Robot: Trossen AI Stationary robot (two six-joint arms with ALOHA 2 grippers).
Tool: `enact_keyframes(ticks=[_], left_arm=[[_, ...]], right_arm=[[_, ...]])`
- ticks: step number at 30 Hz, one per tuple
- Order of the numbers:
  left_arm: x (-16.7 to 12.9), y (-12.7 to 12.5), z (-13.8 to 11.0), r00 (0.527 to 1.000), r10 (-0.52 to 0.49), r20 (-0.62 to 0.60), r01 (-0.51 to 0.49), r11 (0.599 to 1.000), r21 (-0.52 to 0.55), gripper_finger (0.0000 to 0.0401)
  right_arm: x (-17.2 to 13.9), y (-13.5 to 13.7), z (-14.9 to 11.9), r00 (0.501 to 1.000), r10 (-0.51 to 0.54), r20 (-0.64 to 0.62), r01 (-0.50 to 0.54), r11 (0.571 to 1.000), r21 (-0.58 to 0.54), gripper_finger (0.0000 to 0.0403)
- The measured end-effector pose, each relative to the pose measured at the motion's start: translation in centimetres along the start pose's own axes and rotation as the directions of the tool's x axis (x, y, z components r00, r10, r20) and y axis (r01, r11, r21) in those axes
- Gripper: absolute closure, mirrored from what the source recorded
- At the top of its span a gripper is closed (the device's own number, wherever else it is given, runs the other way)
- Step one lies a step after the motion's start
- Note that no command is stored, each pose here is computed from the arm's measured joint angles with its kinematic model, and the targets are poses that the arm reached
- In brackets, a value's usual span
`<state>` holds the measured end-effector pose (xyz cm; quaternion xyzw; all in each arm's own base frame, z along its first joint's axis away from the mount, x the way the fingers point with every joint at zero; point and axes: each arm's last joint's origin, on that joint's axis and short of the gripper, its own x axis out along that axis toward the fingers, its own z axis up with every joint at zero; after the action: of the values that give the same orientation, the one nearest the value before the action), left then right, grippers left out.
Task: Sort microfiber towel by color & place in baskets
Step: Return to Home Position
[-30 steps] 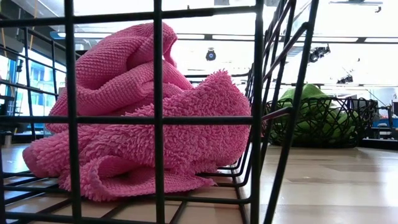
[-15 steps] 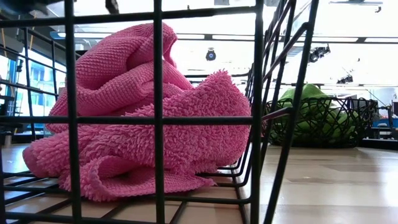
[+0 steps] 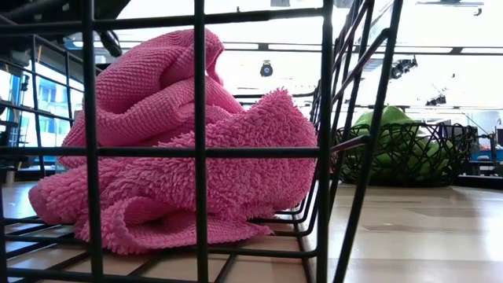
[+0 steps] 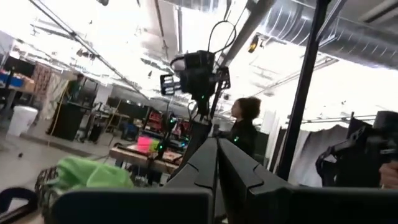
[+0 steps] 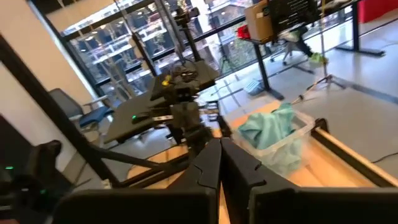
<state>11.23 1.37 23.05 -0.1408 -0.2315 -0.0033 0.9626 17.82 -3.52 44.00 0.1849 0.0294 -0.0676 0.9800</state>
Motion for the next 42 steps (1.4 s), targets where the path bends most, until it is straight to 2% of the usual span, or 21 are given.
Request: enact_keyframes(ticks=[4,10,16,21,23,29,33,38,42], left_arm=[[-1.0,0.4,-1.2,1.000,0.002,0.027,-0.001,1.000,-0.026,0.0401],[-1.0,0.4,-1.2,1.000,0.006,0.026,-0.006,1.000,-0.003,0.0401],[-1.0,0.3,-1.2,1.000,-0.013,0.023,0.015,0.997,-0.079,0.0401],[-1.0,-0.1,-1.2,0.991,-0.136,-0.006,0.135,0.986,-0.102,0.0401],[-1.0,-0.1,-1.3,0.988,-0.150,-0.026,0.147,0.984,-0.106,0.0401],[-1.0,0.2,-2.6,0.986,-0.088,-0.141,0.081,0.995,-0.050,0.0401],[-1.1,0.3,-3.0,0.983,-0.055,-0.176,0.051,0.998,-0.023,0.0401],[-1.1,0.5,-3.4,0.975,-0.035,-0.220,0.037,0.999,0.001,0.0401],[-1.4,0.8,-4.4,0.948,-0.003,-0.318,0.002,1.000,-0.005,0.0401]], right_arm=[[0.0,0.8,-0.3,1.000,0.025,-0.011,-0.025,1.000,0.003,0.0401],[0.0,1.9,-1.1,0.997,0.054,-0.061,-0.053,0.998,0.015,0.0402],[-0.1,2.9,-1.9,0.991,0.079,-0.105,-0.079,0.997,0.006,0.0402],[-0.2,3.9,-2.8,0.980,0.137,-0.147,-0.142,0.989,-0.027,0.0402],[-0.4,4.1,-3.6,0.973,0.155,-0.170,-0.161,0.987,-0.023,0.0403],[-1.5,4.0,-6.6,0.964,0.165,-0.208,-0.159,0.986,0.048,0.0403],[-2.3,4.0,-8.0,0.960,0.224,-0.171,-0.214,0.974,0.077,0.0403],[-3.3,3.9,-9.0,0.949,0.298,-0.102,-0.300,0.954,-0.005,0.0403],[-3.6,3.4,-10.5,0.944,0.290,-0.160,-0.303,0.951,-0.062,0.0403]])
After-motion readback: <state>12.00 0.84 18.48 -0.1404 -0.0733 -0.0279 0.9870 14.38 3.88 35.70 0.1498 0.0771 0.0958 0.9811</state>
